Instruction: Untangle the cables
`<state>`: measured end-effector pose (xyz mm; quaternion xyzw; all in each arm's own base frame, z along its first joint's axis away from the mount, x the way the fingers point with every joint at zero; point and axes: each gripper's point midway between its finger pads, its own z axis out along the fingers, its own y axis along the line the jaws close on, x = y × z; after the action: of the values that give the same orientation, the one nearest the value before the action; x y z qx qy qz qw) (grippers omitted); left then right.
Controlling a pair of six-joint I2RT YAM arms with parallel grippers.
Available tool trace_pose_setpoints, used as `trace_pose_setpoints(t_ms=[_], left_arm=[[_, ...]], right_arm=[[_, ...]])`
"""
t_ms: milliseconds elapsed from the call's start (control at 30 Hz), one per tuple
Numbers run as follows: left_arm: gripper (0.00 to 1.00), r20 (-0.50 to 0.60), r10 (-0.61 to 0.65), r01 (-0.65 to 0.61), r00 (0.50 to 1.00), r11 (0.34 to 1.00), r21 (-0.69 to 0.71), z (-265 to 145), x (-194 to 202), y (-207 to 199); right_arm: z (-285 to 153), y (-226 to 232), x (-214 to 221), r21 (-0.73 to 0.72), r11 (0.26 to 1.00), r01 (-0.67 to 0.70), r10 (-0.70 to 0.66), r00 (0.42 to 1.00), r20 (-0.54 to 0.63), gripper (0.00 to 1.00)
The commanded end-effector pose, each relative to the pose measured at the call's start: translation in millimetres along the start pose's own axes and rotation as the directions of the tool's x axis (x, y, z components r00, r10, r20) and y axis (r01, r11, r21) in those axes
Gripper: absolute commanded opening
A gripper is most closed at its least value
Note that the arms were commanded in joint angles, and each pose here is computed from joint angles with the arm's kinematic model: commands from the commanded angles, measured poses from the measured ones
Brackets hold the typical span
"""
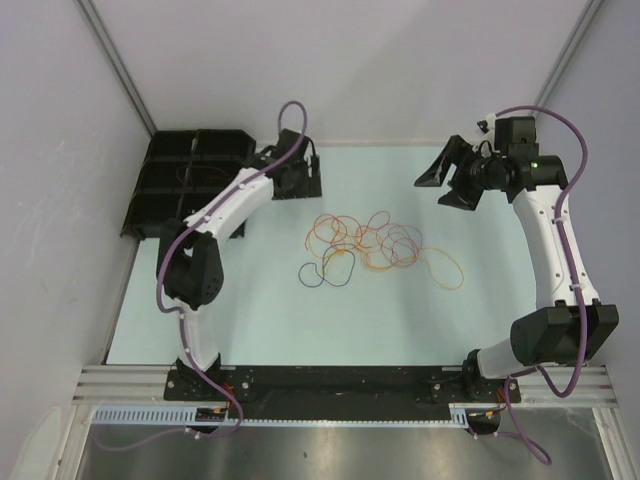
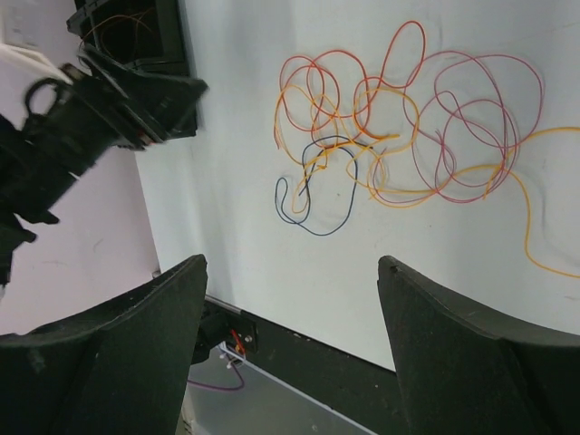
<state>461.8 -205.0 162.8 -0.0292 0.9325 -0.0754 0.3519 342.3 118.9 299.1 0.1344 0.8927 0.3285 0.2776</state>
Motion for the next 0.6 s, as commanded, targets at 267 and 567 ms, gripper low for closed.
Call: trace_pose_setpoints(t_ms=[267,567], left_arm=[[0.76,-0.172,0.314,-0.247,0.934,0.912,0.326,-57,134,-56],[0.74,-0.188,0.417,-0.315,0.890,0.857,0.409,-60,168,-79]], right_arm=[[1,-14,19,0.056,0.997,-0.045,0.047,0.999,-0.025,0.80],[3,-12,29,0.056,0.997,-0.052,0.055,0.997,-0.053,0.79]])
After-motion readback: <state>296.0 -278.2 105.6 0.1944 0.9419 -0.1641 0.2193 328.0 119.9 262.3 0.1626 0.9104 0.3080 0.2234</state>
